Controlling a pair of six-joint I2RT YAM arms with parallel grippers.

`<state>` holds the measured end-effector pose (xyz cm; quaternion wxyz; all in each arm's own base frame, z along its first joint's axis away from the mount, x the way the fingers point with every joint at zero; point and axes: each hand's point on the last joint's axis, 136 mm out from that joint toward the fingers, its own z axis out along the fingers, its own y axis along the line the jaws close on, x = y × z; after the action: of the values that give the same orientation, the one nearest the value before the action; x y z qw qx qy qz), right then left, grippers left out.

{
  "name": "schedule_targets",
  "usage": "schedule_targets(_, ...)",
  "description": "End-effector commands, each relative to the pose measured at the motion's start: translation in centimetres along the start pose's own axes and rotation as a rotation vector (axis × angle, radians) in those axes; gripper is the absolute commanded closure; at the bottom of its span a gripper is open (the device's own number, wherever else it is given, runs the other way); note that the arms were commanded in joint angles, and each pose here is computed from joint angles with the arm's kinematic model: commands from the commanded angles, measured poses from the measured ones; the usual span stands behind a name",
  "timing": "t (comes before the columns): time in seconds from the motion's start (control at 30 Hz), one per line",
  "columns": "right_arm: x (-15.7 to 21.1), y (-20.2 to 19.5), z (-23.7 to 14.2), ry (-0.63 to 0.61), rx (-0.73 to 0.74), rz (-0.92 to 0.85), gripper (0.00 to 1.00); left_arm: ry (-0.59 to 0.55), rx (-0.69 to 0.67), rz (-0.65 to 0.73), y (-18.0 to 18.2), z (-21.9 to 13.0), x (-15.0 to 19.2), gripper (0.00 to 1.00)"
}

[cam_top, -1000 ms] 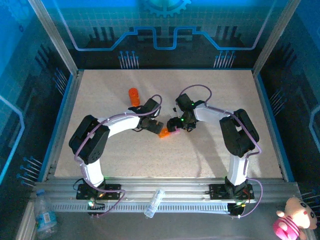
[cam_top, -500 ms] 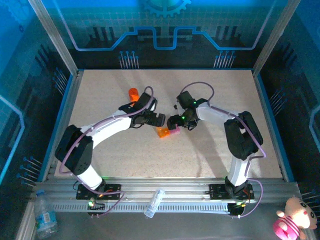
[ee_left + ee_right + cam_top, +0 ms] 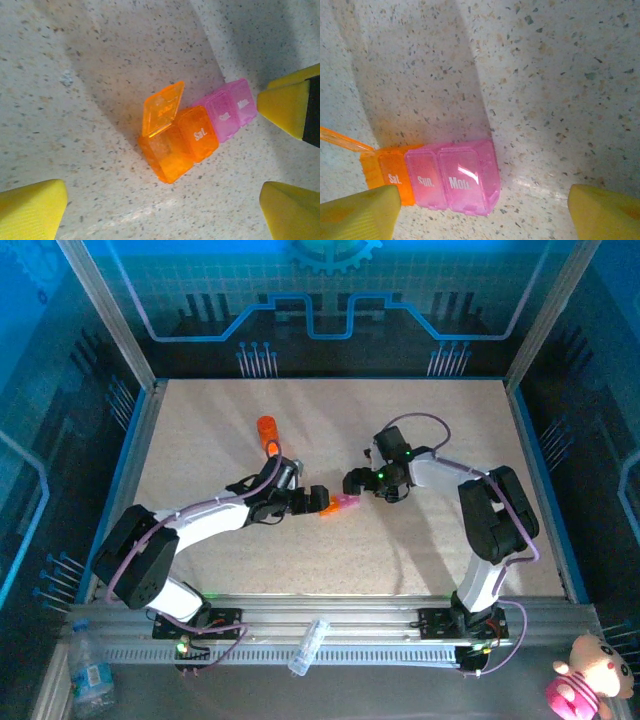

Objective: Sort the pills into containers

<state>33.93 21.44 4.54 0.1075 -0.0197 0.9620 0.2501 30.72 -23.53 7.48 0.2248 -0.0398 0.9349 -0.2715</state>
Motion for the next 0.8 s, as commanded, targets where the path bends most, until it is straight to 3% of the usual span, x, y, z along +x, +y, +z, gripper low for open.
schedule_targets(0.0, -0.6, 1.1, 0.3, -0.018, -0.086, 0.037, 0.14, -0.026, 0.117, -0.054, -2.3, 0.5, -0.9, 0.01)
schedule_targets(0.77, 0.8, -2.4, -2.7, -0.077, -0.095, 0.127, 0.18, 0.047, 0.154, -0.033, -5.4, 5.3, -1.7, 0.01)
